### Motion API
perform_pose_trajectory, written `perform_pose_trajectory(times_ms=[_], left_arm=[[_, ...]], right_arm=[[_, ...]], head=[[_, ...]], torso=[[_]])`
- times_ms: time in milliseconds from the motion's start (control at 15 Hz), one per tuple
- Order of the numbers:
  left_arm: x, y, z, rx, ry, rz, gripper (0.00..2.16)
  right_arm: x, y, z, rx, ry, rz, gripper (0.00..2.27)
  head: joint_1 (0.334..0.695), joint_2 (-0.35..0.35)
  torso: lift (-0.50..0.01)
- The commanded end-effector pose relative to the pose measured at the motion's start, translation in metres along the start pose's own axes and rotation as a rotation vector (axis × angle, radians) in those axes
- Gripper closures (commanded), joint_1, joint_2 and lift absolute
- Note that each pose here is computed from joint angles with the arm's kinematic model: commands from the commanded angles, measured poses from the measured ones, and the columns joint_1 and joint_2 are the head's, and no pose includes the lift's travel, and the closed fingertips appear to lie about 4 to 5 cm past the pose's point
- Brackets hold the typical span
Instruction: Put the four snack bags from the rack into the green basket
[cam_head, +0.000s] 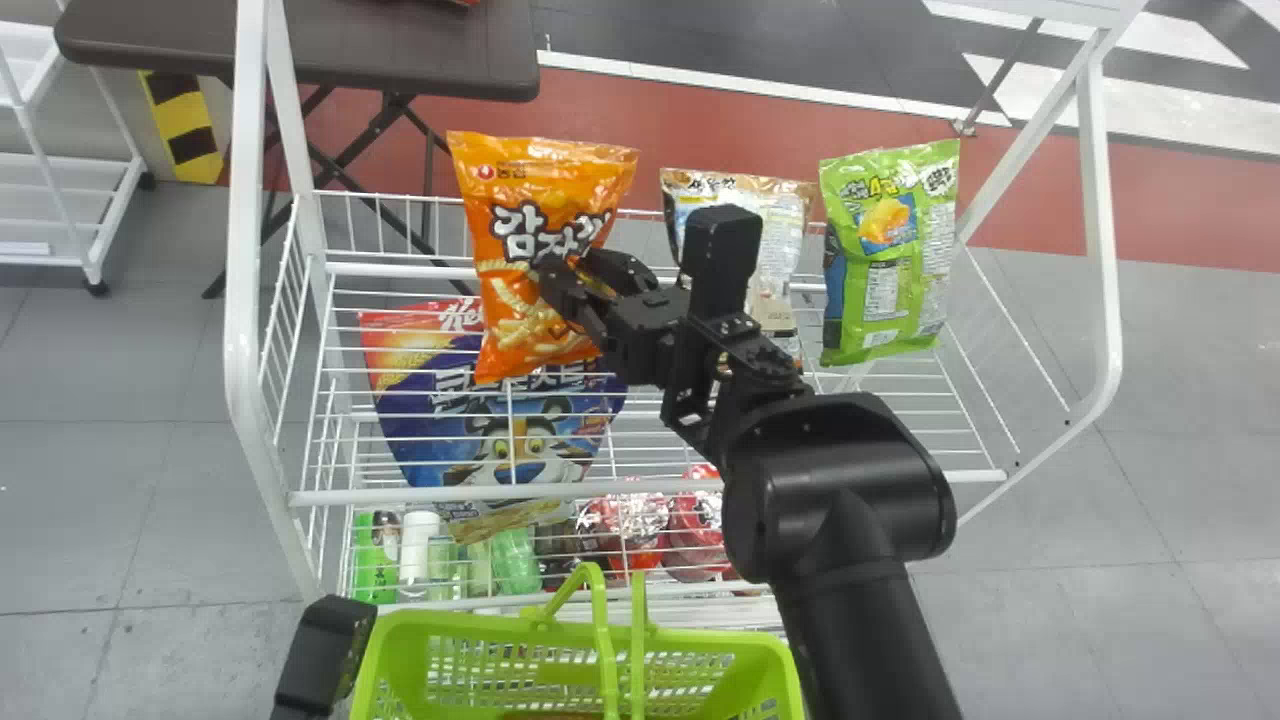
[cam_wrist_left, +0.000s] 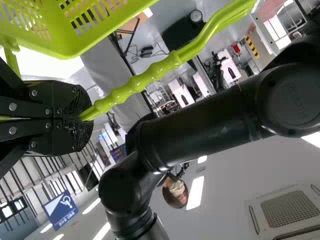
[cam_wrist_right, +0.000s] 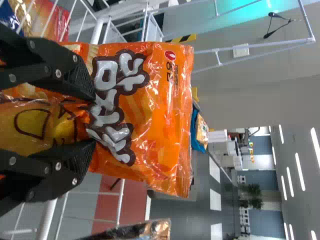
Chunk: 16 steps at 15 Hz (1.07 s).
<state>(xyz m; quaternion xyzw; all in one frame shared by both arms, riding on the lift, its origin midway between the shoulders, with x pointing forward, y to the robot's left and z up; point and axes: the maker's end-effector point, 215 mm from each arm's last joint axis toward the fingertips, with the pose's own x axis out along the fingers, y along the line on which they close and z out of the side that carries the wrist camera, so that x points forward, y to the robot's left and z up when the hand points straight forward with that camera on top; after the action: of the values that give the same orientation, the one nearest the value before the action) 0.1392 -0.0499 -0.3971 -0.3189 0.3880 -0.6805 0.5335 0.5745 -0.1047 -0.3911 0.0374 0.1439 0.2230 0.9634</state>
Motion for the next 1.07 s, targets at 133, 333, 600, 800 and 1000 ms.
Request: perform_pose_trajectory(times_ms=[133,333,600,800,1000], left_arm=[[0.0,0.002,-0.002,-0.006,0.002,0.002,2.06],[-0.001,0.0,-0.005,-0.031,0.006,0.002,2.06],[-0.005,0.003,-0.007,-0.033,0.006,0.017,2.06],[-0.01,0.005,-0.005,-0.029,0.002,0.029,2.06],[-0.013,0.006,-0.006,-0.017,-0.019,0.048,2.06]], right_arm=[[-0.031,0.008,0.016,0.011,-0.041,-0.01,1.86],[-0.065,0.003,0.033,0.011,-0.084,-0.038,1.86],[-0.155,0.012,0.059,0.056,-0.167,-0.034,1.86],[-0.211,0.027,0.043,0.122,-0.11,0.015,1.86],[-0.248,0.033,-0.011,0.207,0.081,0.005,1.86]], head=[[0.695,-0.254],[0.695,-0.273],[0.695,-0.333],[0.695,-0.35],[0.695,-0.35]], torso=[[-0.006],[-0.006],[-0.006],[-0.006],[-0.006]])
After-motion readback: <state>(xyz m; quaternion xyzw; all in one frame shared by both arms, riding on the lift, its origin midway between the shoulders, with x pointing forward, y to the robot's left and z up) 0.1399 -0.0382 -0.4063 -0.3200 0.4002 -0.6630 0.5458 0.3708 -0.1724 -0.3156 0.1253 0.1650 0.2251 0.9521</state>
